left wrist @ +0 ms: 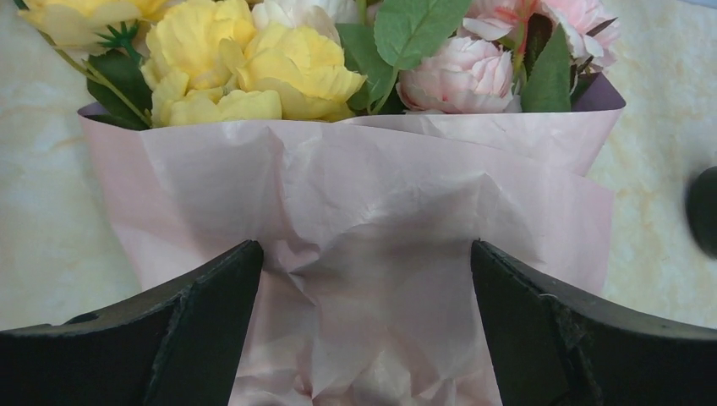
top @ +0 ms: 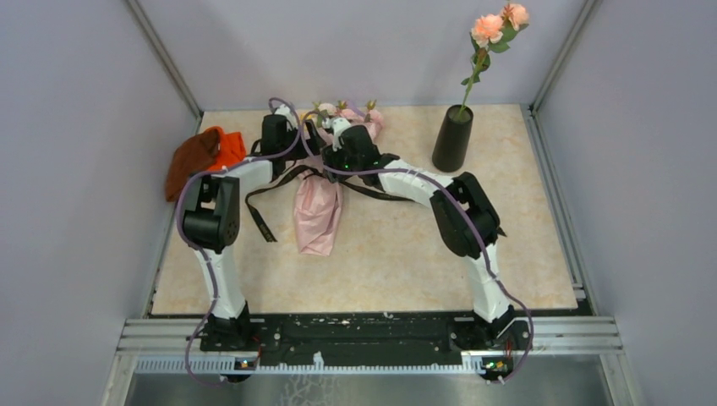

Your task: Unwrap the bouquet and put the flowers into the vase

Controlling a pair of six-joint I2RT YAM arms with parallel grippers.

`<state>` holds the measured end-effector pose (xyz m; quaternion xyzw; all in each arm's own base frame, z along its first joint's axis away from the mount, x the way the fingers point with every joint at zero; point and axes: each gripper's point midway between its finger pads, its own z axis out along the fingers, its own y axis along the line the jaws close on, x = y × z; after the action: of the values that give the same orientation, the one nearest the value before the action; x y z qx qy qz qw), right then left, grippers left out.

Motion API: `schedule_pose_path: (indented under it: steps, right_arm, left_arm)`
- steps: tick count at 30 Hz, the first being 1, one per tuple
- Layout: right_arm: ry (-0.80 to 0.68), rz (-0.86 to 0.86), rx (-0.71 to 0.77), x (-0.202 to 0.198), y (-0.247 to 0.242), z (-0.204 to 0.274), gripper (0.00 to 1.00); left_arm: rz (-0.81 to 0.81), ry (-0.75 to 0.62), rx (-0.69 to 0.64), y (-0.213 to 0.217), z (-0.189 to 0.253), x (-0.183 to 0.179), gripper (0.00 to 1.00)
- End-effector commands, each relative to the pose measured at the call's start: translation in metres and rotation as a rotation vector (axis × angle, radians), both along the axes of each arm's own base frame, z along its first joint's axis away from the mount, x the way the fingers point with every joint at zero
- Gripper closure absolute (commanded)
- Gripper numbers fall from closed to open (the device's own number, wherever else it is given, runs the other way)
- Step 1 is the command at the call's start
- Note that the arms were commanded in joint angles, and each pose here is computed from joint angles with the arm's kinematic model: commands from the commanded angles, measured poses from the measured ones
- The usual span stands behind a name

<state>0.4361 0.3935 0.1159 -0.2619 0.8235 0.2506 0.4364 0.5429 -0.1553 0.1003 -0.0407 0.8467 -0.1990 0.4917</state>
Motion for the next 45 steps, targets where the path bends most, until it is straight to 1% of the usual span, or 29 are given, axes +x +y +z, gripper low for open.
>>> schedule_pose_path:
  steps: [1,11,12,13,14,15,22,28,34,38,44,45]
  right_arm:
    - [-0.007,0.047,-0.008,0.004,0.023,0.002,0.51]
    - [0.045,0.060,-0.018,0.005,0.031,-0.027,0.52]
    - [0.051,0.058,-0.019,0.004,0.030,-0.030,0.60]
    - [0.055,0.052,-0.019,0.003,0.029,-0.033,0.87]
    - [0.052,0.048,-0.019,0.003,0.028,-0.031,0.96]
    - [0.041,0.044,-0.013,0.004,0.027,-0.025,1.00]
    - [-0.010,0.025,0.001,-0.003,0.015,0.005,1.00]
    - [-0.055,0.014,0.072,-0.017,0.005,0.042,1.00]
    - [-0.090,0.002,0.096,-0.026,-0.006,0.069,1.00]
    - [-0.089,-0.002,0.086,-0.027,-0.009,0.065,1.00]
    - [-0.039,0.003,0.070,-0.030,-0.008,0.037,1.00]
    - [-0.031,0.004,0.071,-0.031,-0.007,0.033,0.98]
  left_arm:
    - [-0.022,0.034,-0.067,-0.002,-0.014,0.000,0.01]
    - [0.021,0.075,-0.052,0.014,-0.029,-0.005,0.01]
    - [0.023,0.080,-0.053,0.015,-0.031,-0.005,0.01]
    - [0.025,0.086,-0.053,0.015,-0.034,-0.006,0.01]
    - [0.026,0.087,-0.054,0.015,-0.034,-0.006,0.01]
    - [0.028,0.091,-0.053,0.016,-0.036,-0.006,0.01]
    - [0.043,0.099,-0.065,0.016,-0.038,-0.004,0.01]
    - [0.053,0.091,-0.063,0.018,-0.034,-0.002,0.01]
    - [0.058,0.081,-0.063,0.018,-0.027,-0.003,0.01]
    - [0.038,0.054,-0.087,0.014,-0.006,-0.010,0.01]
    - [-0.018,-0.026,-0.104,-0.004,0.046,-0.027,0.01]
    - [-0.027,-0.040,-0.108,-0.006,0.055,-0.029,0.01]
